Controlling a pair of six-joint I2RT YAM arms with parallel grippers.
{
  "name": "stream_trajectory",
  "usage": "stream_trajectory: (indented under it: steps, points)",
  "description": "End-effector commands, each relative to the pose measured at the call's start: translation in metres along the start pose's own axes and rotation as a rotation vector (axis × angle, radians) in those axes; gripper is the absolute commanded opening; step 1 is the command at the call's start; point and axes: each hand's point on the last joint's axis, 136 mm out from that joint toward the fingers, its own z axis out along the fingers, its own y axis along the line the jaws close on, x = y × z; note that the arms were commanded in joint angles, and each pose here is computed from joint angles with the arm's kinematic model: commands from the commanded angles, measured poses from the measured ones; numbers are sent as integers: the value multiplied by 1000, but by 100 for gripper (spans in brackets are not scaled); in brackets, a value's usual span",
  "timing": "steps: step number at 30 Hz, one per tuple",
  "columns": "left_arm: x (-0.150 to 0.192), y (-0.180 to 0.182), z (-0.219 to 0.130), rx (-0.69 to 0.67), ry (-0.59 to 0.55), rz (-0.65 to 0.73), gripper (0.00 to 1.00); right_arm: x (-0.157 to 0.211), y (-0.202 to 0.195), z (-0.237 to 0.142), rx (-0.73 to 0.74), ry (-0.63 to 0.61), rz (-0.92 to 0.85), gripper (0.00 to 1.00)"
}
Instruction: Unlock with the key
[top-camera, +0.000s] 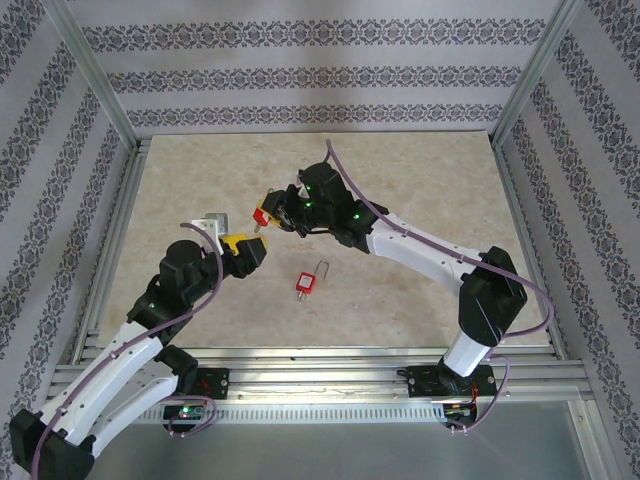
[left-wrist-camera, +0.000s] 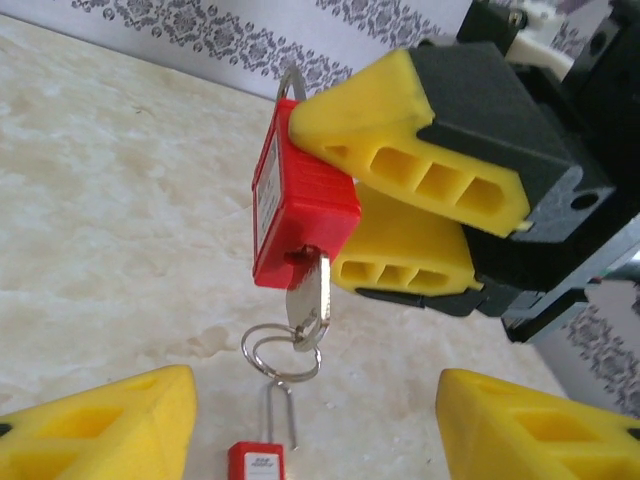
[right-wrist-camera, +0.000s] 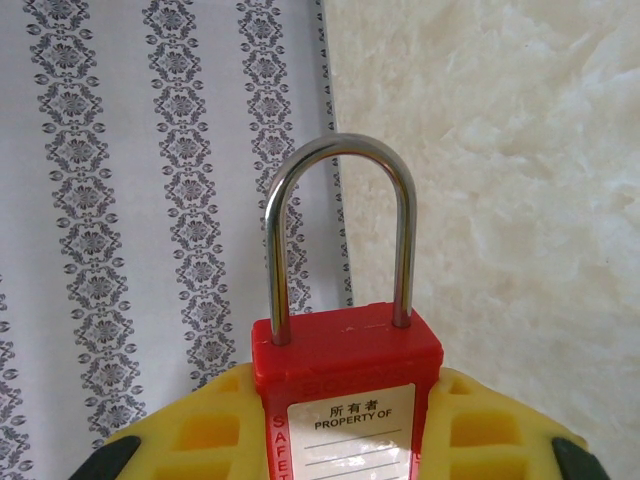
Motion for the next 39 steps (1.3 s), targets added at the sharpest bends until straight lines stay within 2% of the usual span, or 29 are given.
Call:
stream_trajectory:
  steps: [1,8,13,16,22,28,39]
  points:
    - [-21,-10,-3,74,-107,-41,59,3,21,-16,-61,-17,-24,0]
    - [-29,-13,1,101,-161,43,47,12,25,-21,-69,-30,11,0]
    - [-31,-21,1,160,-208,147,42,16,20,-24,-40,-72,34,0]
    - [-31,-20,-3,178,-275,207,41,11,16,-27,-32,-117,51,0]
    - [-38,-12,-12,116,-359,317,37,12,23,-33,-28,-138,20,0]
    - [-37,-16,-6,141,-355,336,36,17,24,-25,-29,-114,14,0]
    - [-26,-18,4,180,-300,312,26,16,24,-24,-26,-116,9,0]
